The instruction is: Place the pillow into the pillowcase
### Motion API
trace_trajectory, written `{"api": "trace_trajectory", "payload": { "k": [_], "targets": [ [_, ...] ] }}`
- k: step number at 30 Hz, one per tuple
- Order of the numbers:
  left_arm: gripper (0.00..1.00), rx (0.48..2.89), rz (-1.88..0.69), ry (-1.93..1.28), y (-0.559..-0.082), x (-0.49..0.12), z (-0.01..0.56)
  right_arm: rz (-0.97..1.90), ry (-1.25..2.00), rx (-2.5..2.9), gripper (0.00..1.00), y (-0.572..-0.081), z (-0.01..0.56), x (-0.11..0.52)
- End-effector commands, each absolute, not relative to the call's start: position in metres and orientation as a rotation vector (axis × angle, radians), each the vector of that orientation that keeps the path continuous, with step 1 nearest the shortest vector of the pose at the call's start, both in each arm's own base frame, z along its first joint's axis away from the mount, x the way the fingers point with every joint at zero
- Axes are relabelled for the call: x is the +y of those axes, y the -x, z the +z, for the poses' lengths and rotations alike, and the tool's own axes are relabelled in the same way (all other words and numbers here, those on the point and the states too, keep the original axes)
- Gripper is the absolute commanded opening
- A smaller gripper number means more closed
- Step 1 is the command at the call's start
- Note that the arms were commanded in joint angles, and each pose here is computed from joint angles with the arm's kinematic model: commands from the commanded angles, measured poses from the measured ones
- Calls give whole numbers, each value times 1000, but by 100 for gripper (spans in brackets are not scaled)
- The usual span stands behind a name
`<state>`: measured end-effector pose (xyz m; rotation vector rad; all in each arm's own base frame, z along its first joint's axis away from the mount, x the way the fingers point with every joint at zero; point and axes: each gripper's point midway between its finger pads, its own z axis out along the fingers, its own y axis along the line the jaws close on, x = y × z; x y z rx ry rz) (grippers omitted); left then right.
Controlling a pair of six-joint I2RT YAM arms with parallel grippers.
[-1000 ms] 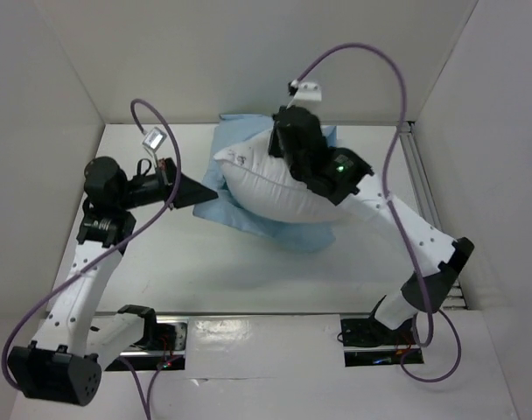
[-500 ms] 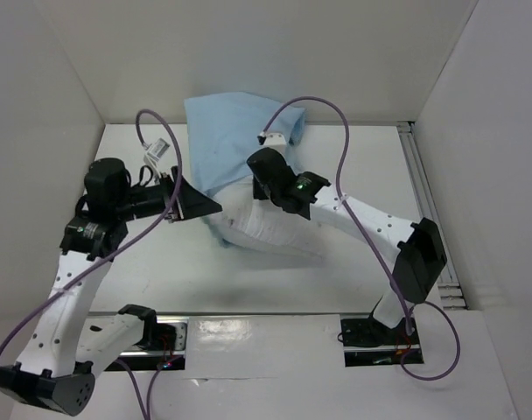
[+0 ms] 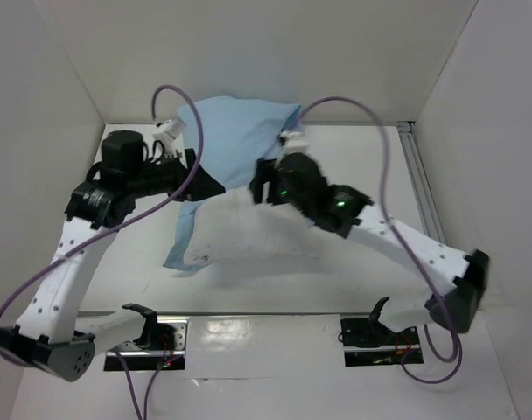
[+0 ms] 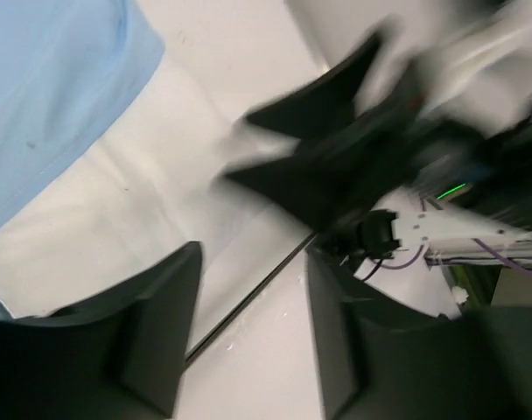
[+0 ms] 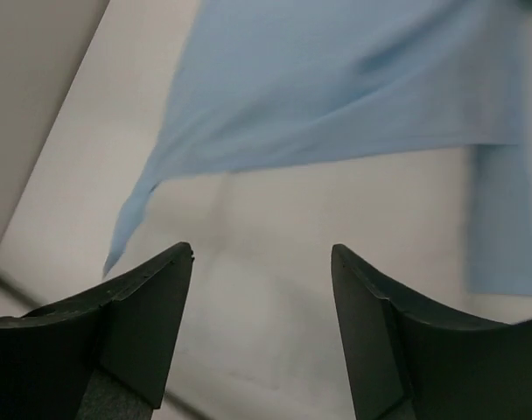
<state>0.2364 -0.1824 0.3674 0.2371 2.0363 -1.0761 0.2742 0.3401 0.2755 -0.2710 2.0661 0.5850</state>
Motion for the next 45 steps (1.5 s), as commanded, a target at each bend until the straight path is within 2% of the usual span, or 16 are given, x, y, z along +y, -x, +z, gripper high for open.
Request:
{"api": "trace_trajectory", "payload": {
  "k": [1, 4, 8, 11, 12, 13, 18, 22, 25, 26, 27, 31, 34, 42, 44, 45],
  "targets": [
    [67, 2117, -1010, -288, -248, -198, 342, 503, -132, 1960, 71, -315, 313, 220],
    [68, 2173, -979, -285, -259, -212, 335, 506, -267, 2015, 71, -338, 290, 160],
    [69, 2270, -877, -295, -279, -234, 316, 736, -289, 2155, 72, -341, 233, 154],
    [69, 2287, -749, -250, -293, -226, 318, 862, -196, 2229, 40, -333, 208, 197],
    [69, 2313, -714, -234, -299, -224, 312, 879, -171, 2237, 9, -332, 204, 211],
    [68, 2320, -686, -244, -299, -223, 312, 898, -127, 2256, 3, -328, 197, 227],
    [68, 2340, -596, -243, -300, -214, 308, 1062, 196, 2348, 0, -303, 173, 338],
    [68, 2393, -501, -240, -291, -206, 296, 943, 209, 2298, 0, -316, 187, 336],
    [69, 2474, -342, -250, -280, -194, 271, 888, 37, 2245, 29, -333, 194, 283],
    [72, 2490, -299, -254, -278, -191, 264, 877, 9, 2233, 43, -337, 194, 272],
    [74, 2504, -228, -220, -276, -182, 253, 844, -38, 2237, 67, -342, 190, 256],
    [86, 2559, -76, -244, -253, -176, 220, 708, -71, 2347, 88, -330, 155, 229],
    [100, 2597, -42, -290, -238, -190, 202, 665, -86, 2399, 93, -323, 131, 222],
    [100, 2643, 275, -299, -256, -203, 134, 584, -111, 2464, 97, -341, 88, 221],
    [90, 2635, 409, -278, -264, -196, 115, 561, -102, 2472, 97, -351, 80, 223],
    [78, 2636, 439, -253, -268, -192, 111, 547, -107, 2476, 97, -355, 77, 223]
  ]
}}
